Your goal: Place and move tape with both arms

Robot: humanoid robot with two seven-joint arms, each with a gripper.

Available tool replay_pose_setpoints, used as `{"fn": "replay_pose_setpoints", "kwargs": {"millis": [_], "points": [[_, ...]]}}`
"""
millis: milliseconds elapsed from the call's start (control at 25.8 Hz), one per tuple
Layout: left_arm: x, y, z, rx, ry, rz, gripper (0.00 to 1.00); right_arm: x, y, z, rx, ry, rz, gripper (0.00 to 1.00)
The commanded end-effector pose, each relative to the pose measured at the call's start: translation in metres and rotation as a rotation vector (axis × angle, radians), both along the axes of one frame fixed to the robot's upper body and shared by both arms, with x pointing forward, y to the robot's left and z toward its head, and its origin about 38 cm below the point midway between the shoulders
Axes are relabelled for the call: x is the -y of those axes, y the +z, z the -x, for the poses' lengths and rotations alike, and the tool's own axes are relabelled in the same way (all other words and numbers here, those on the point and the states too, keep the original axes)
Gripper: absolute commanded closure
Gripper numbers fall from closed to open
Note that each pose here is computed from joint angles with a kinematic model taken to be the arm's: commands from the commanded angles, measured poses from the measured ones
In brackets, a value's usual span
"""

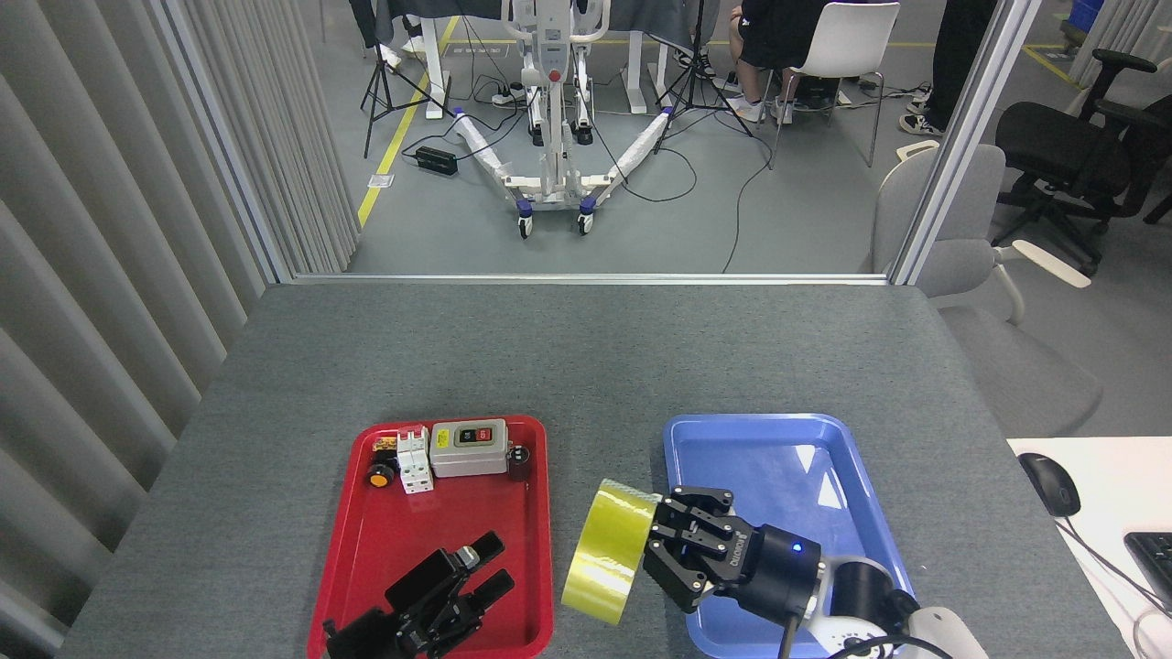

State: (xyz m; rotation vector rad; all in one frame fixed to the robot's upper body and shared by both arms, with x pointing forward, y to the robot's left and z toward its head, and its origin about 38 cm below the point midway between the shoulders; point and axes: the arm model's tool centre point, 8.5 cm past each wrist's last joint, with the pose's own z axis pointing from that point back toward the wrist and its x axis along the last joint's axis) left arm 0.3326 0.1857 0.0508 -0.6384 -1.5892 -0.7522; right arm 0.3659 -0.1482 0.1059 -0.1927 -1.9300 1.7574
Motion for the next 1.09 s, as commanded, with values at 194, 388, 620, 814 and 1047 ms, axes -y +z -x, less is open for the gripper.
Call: {"fn": "replay_pose_setpoints", "kwargs": {"millis": [194, 388, 620, 814, 1047], "points": [[-0.027, 0.021, -0.011, 0.248, 0.222, -0.15, 0.0, 0.125, -0.004, -0.01, -0.053, -0.529, -0.063, 0.76], [-0.028, 0.024, -0.015, 0.439, 0.334, -0.57, 0.0, 0.167, -0.032, -0.021, -0.228, -0.867, 0.144, 0.75], [-0.041, 0.012, -0.028, 0.612, 0.505, -1.374, 0.0, 0.165, -0.048, -0.043, -0.553, -0.941, 0.396, 0.7], [-0.038, 0.02, -0.028, 0.622, 0.648, -1.437, 0.0, 0.157, -0.057, -0.059, -0.618, -0.936, 0.463, 0.7], [-0.043, 0.018, -0.028, 0.514, 0.694, -1.242, 0.0, 0.169, -0.077, -0.072, -0.688, -0.923, 0.583, 0.69]]}}
